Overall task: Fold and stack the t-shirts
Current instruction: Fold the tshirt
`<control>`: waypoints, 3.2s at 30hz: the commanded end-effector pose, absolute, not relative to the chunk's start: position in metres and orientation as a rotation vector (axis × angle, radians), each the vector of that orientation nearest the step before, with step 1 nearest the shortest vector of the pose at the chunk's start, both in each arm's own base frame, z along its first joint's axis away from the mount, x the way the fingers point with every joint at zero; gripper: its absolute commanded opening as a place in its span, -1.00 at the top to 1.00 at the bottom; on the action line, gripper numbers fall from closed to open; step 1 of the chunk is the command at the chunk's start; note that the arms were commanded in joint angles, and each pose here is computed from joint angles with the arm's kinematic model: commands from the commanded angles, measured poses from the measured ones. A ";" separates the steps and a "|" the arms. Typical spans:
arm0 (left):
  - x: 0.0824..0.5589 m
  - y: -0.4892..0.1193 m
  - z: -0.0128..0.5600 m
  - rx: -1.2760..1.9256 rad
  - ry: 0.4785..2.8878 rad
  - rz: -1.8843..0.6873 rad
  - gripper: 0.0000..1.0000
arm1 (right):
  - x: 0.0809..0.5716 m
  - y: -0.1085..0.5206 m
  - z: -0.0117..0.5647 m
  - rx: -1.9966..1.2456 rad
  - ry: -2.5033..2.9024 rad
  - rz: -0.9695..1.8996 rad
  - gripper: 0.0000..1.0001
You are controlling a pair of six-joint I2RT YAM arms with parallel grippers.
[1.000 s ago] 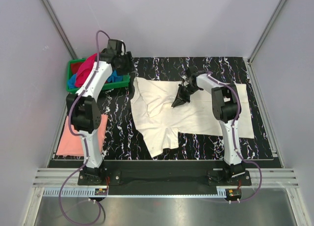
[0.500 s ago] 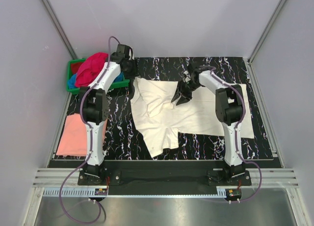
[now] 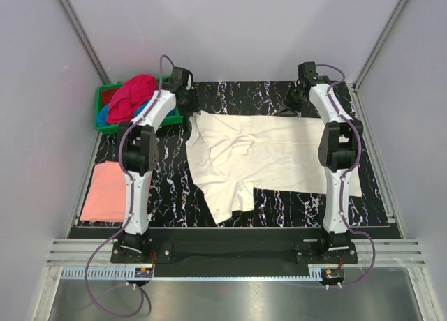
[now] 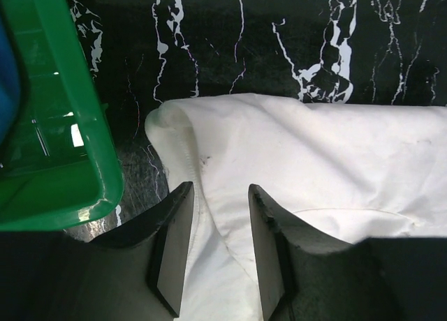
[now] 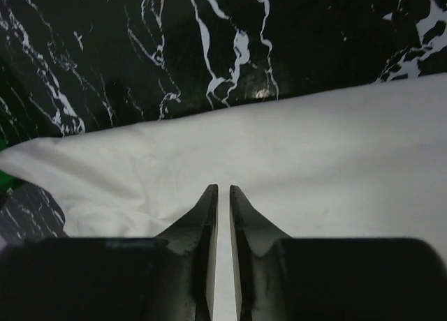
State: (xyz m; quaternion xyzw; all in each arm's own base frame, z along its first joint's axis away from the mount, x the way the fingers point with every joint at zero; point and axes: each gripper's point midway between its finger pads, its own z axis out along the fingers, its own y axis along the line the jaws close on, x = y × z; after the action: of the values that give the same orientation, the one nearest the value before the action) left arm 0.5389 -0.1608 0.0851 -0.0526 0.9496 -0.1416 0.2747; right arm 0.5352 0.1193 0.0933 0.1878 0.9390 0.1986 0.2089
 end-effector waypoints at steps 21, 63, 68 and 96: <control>0.557 -0.157 0.054 -0.149 2.538 -0.310 0.49 | 0.566 0.089 0.016 0.655 2.604 0.416 0.80; 0.592 -0.180 0.084 -0.135 2.368 -0.437 0.31 | 0.561 -0.042 0.073 0.727 2.520 0.129 0.44; 0.599 -0.178 0.068 -0.105 2.349 -0.401 0.31 | 0.550 -0.095 0.064 0.795 2.493 0.034 0.48; 0.674 -0.196 0.126 -0.190 2.039 -0.834 0.02 | 0.595 -0.122 0.051 0.708 2.428 0.092 0.36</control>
State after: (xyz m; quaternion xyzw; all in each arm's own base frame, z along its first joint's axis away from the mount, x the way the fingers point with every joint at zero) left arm 0.6562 -0.1815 0.0478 -0.1071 0.8721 -0.2934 0.3767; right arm 0.5838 -0.1197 0.0266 0.2713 0.9217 0.0258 0.2761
